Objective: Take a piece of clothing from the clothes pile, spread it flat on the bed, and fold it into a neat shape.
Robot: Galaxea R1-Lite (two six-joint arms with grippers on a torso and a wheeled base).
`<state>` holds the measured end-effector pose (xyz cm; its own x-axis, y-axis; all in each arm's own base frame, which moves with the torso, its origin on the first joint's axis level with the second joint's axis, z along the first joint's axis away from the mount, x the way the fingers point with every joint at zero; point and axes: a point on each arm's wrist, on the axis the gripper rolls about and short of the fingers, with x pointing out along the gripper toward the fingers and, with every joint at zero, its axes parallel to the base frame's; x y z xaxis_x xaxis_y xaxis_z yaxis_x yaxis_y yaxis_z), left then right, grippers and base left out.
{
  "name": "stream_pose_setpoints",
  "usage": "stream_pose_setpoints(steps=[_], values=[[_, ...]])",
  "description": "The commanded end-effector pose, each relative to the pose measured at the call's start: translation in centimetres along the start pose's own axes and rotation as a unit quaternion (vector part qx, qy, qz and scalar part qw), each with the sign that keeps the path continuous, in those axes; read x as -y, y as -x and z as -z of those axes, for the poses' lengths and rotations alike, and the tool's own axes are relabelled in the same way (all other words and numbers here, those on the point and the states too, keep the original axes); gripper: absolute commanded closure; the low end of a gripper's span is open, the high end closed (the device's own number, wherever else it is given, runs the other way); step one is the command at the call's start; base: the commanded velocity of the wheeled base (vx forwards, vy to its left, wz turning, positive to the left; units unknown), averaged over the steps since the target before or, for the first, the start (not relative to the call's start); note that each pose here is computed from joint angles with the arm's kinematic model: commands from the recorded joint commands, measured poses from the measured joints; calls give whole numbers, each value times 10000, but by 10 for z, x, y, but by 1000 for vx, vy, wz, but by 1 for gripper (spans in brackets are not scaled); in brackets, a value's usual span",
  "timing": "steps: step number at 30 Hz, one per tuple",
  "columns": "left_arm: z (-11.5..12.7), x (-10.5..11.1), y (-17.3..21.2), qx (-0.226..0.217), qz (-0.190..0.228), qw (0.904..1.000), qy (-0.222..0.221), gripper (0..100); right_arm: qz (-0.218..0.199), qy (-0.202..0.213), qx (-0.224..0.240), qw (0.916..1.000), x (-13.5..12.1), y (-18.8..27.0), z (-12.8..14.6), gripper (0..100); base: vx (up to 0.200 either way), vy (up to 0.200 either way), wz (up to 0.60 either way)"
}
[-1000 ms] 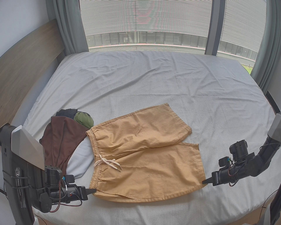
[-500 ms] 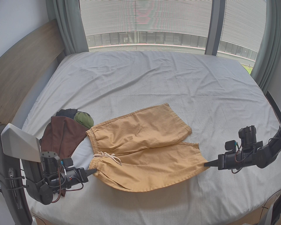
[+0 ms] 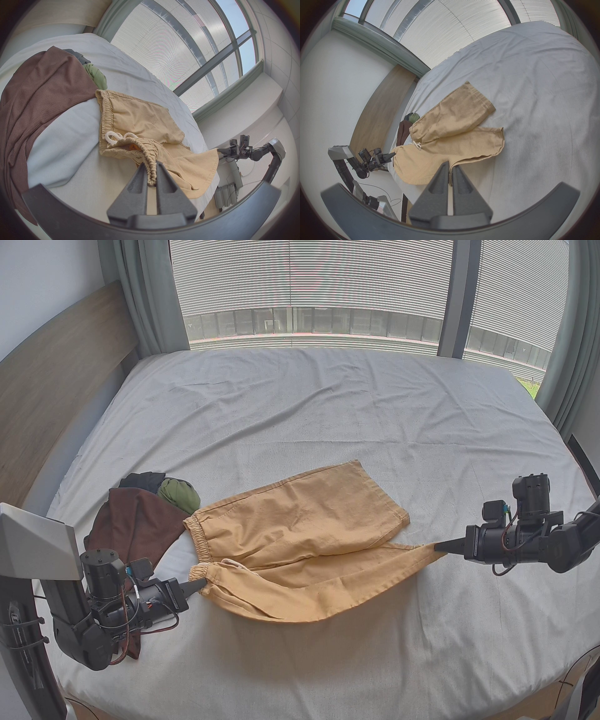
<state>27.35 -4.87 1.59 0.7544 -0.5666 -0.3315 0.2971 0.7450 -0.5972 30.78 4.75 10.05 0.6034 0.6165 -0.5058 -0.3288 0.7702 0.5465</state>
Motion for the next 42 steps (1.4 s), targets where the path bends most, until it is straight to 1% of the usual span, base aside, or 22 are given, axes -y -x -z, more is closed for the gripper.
stream_pose_setpoints(steps=[1, 8, 15, 19, 21, 24, 29, 33, 42], values=[[-3, 5, -7, 113, 15, 9999, 83, 100, 14, 97, 232, 9997, -3, 0, -15, 100, 0, 0, 0], [-7, 5, -7, 219, -10, 9997, 106, 100, -38, 183, 451, 9988, -7, -2, -33, 100, 0, 0, 0], [-14, 4, -11, 482, -156, 9987, 67, 100, -31, 174, 431, 9989, -9, -9, -51, 100, 0, 0, 0], [-18, 5, -13, 556, -135, 9983, 115, 100, -60, 228, 523, 9984, -9, -13, -61, 100, 0, 0, 0], [-18, 5, -13, 562, -129, 9982, 142, 100, -58, 224, 517, 9984, -9, -13, -62, 100, 0, 0, 0], [-21, 6, -13, 625, -106, 9979, 155, 100, -48, 186, 441, 9988, -10, -19, -71, 100, 0, 0, 0], [-24, 5, -14, 684, -112, 9974, 176, 100, 63, 241, 540, 9982, -9, -29, -86, 100, 0, 0, 0], [-27, 2, -13, 745, -141, 9969, 203, 100, 33, 266, 514, 9983, -14, -33, -94, 100, 0, 0, 0], [-34, -2, -16, 931, -243, 9951, 242, 100, -24, 354, 609, 9975, -22, -38, -114, 100, 0, 0, 0]])
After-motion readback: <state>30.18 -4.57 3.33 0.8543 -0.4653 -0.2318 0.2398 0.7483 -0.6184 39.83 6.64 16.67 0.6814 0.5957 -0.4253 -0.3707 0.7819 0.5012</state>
